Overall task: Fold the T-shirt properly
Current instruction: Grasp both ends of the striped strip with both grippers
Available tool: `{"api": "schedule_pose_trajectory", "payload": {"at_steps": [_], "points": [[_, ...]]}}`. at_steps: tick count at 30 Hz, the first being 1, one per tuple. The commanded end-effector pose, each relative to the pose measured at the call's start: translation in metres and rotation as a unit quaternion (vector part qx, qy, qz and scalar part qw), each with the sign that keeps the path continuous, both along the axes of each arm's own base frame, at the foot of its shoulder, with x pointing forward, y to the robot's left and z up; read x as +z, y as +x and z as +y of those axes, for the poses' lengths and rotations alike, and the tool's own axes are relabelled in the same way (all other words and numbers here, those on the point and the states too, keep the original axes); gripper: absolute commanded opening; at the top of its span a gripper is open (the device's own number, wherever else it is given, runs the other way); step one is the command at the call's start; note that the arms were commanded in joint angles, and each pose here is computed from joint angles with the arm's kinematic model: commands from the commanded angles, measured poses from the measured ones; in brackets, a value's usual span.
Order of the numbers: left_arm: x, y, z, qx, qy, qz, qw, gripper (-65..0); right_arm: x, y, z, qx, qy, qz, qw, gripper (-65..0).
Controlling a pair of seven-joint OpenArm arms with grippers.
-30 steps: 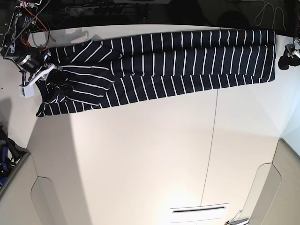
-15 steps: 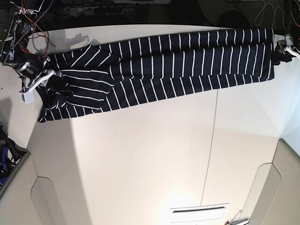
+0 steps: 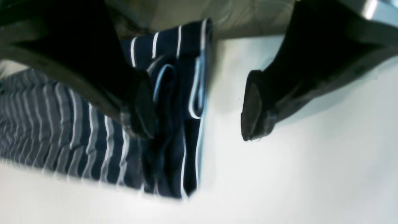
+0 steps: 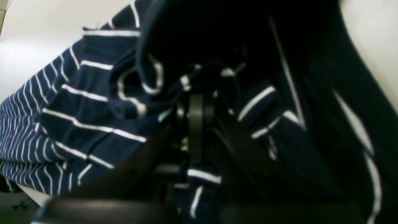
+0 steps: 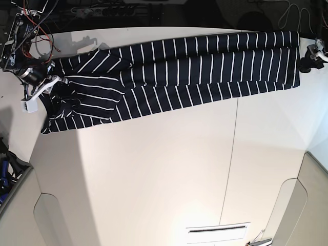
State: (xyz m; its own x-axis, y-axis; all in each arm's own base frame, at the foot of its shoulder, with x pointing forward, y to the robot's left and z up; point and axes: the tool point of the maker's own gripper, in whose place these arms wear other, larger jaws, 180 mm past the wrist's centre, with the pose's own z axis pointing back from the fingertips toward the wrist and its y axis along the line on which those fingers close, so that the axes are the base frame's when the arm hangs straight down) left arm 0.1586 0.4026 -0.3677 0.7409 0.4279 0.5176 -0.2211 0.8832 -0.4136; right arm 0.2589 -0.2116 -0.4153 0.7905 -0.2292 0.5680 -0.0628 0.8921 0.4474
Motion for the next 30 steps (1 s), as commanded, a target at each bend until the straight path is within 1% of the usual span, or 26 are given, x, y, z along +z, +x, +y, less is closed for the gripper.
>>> {"api": "schedule_pose_trajectory", "payload": {"at_steps": [1,5,7,9,11,14,20,24,26,30], "points": [[0.020,0.008,0.007,-0.006,0.001,-0.022,1.000,-19.4,0.011,0.008,-0.005,0.000,-0.002,-0.019,0.9998,-65.0],[0.026,-0.001,-0.016,-0.031,-0.068,-0.018,0.997,-19.4,0.014,0.010,-0.002,-0.002,0.008,-0.025,0.9996,-65.0],[0.021,-0.006,-0.024,-0.036,-0.083,-0.011,0.996,-19.4,0.014,0.010,-0.003,-0.001,0.007,-0.025,0.9997,-65.0],[0.010,-0.012,-0.031,-0.045,-0.084,0.009,0.995,-19.3,0.013,0.010,-0.003,-0.001,0.006,-0.024,0.9997,-65.0],[0.000,-0.015,-0.032,-0.048,-0.069,0.027,0.996,-17.6,0.013,0.009,-0.003,-0.001,0.006,-0.024,0.9997,-65.0],[-0.009,-0.012,-0.024,-0.040,-0.032,0.029,0.998,-17.6,0.013,0.009,-0.003,0.000,0.006,-0.023,0.9997,-65.0],[-0.026,-0.014,-0.026,-0.055,0.001,0.052,0.997,-17.6,0.011,0.007,-0.002,0.003,0.006,-0.015,0.9999,-65.0],[-0.033,-0.011,-0.021,-0.060,0.036,0.050,0.996,-17.6,0.011,0.007,-0.002,0.003,0.007,-0.016,0.9998,-65.0],[-0.035,-0.012,-0.022,-0.065,0.041,0.056,0.995,-17.6,0.011,0.006,-0.002,0.004,0.007,-0.014,0.9999,-65.0],[-0.043,-0.016,-0.033,-0.083,0.031,0.074,0.993,-17.7,0.011,0.007,-0.002,0.004,0.007,-0.015,0.9999,-65.0]]}}
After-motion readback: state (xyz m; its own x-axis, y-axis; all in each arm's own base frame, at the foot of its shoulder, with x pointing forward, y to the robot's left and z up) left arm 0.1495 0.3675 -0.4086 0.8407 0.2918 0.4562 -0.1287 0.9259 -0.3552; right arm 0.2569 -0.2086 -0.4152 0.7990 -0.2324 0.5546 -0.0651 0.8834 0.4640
